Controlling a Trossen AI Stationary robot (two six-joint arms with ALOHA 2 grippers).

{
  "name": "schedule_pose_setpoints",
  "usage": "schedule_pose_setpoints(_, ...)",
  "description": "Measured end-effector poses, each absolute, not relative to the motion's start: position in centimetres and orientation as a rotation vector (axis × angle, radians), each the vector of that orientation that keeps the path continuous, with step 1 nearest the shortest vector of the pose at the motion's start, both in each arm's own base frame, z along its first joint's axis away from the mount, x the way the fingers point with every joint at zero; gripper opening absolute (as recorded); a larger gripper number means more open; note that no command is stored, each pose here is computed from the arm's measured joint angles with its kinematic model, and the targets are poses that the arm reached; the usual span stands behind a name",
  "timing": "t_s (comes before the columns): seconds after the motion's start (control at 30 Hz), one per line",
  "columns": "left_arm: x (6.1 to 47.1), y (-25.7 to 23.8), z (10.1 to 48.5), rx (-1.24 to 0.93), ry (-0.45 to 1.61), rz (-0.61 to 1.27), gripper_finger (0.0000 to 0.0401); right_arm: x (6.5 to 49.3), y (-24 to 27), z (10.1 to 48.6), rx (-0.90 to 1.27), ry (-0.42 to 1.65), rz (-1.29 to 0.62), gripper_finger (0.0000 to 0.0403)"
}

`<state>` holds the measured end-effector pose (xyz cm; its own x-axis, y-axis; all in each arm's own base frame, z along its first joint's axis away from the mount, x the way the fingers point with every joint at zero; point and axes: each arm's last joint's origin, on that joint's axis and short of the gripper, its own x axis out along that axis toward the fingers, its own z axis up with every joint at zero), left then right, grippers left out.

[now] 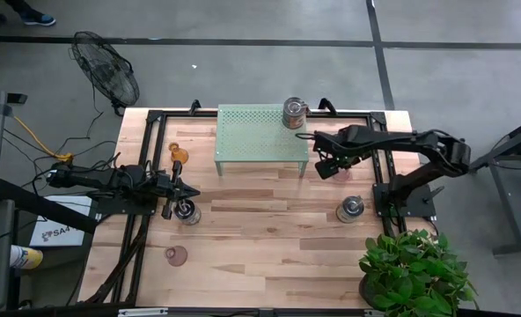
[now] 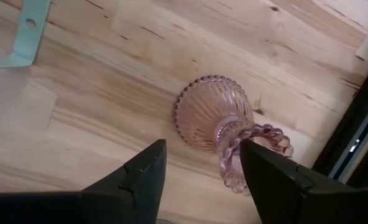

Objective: Pick & Place candle stick holders
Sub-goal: Put the top pink glass candle holder on the shelf

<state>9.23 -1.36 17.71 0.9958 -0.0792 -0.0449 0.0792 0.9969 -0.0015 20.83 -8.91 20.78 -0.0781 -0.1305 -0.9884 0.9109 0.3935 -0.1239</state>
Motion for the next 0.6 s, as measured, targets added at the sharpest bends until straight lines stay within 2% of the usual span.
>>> schedule_pose_setpoints(0.6, 9.23, -1.37, 17.71, 0.001, 0.045, -0.080, 0.0001, 20.46, -9.41, 20.66, 0.717, 1.402, -1.044, 0.0112)
